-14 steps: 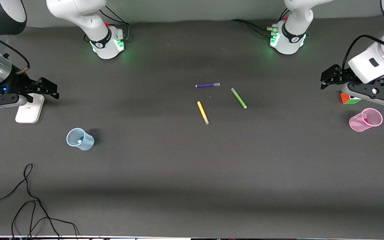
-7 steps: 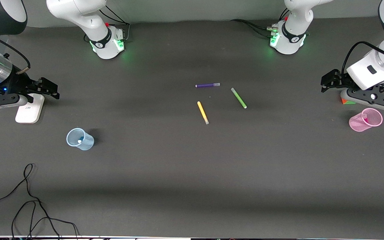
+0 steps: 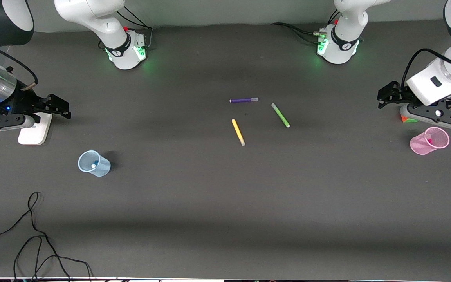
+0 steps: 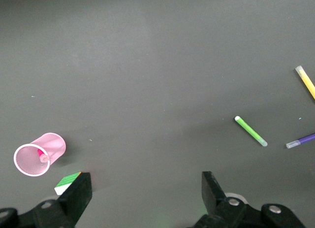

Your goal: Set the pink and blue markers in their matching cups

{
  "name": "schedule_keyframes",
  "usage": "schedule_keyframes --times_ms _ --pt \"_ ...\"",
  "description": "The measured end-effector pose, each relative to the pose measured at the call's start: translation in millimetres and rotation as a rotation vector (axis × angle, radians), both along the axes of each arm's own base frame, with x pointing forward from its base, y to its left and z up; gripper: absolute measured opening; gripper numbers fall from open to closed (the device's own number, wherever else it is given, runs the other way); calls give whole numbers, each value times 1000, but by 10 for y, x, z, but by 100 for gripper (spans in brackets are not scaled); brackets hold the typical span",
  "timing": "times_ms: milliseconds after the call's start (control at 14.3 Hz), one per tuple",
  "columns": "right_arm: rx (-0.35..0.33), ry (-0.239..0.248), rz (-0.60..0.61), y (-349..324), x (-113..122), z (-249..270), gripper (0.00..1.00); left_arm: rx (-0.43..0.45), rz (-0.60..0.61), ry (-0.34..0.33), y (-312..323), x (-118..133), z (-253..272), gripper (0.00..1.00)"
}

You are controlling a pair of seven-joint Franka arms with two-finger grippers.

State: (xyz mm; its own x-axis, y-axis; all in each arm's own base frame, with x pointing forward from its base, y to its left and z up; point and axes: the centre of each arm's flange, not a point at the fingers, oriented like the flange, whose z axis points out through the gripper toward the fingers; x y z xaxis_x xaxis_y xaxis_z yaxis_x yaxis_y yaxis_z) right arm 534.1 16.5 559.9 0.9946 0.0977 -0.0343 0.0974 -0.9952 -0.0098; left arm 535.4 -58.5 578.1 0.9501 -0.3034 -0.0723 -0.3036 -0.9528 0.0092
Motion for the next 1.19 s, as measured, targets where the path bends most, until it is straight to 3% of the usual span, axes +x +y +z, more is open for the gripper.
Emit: schedule_keyframes --times_ms 770,1190 --pt "28 -11 -11 21 48 60 100 -10 34 19 137 -27 26 100" --pt "32 12 -24 18 -4 220 100 2 71 29 -15 -53 16 100"
